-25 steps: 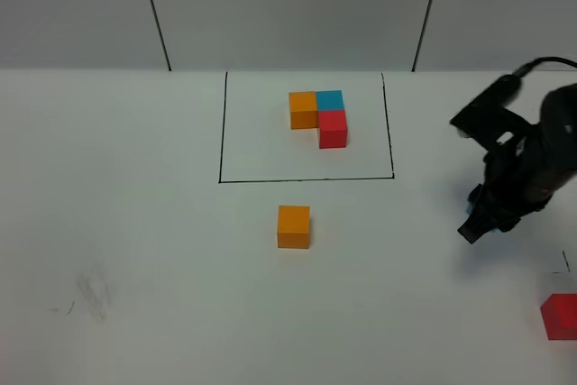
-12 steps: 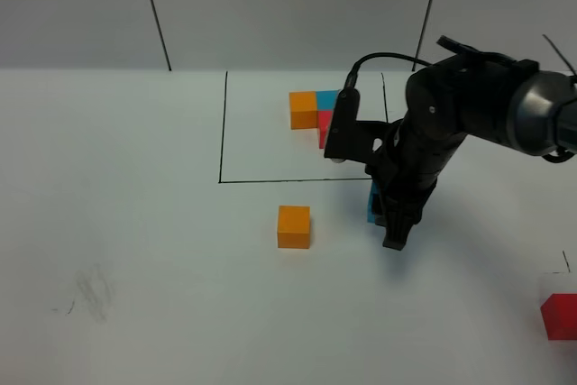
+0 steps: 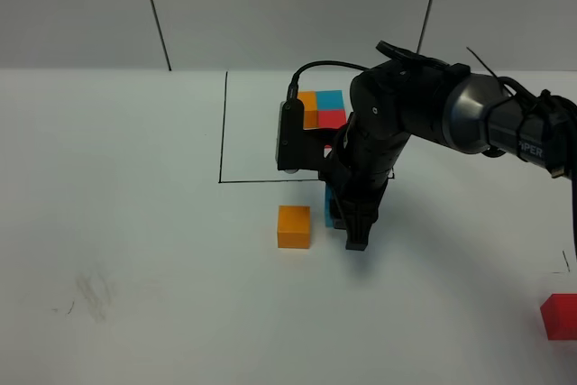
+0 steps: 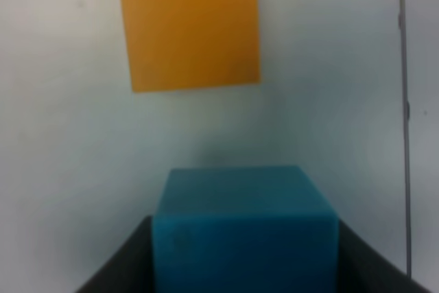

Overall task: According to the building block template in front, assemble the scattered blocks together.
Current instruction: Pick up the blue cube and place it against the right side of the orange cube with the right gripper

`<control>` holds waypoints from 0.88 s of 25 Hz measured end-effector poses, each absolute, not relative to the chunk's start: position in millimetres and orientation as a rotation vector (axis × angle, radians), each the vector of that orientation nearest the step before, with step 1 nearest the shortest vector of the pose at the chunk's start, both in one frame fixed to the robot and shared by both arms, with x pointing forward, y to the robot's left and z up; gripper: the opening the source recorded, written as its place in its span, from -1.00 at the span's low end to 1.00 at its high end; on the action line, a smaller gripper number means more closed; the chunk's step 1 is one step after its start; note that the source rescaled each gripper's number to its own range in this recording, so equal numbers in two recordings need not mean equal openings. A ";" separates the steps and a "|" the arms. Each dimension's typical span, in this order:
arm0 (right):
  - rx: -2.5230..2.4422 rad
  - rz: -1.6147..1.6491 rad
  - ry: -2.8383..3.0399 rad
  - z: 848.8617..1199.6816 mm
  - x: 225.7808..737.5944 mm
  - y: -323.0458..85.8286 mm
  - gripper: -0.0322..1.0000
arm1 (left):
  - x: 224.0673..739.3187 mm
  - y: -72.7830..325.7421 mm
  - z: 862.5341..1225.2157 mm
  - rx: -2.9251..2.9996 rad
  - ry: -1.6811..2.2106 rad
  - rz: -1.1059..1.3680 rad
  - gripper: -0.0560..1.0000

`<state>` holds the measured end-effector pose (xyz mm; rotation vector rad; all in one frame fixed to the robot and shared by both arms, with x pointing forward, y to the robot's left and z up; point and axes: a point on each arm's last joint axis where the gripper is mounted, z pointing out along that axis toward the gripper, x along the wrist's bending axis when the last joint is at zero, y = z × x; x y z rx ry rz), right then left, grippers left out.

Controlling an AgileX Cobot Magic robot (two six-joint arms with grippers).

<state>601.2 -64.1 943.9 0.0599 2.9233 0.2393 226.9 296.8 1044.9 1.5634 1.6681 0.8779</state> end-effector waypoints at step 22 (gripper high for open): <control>-0.032 0.274 2.934 921.6 603.2 -51.9 -0.46 | 226.9 296.8 1044.9 1.563 1.668 0.878 0.36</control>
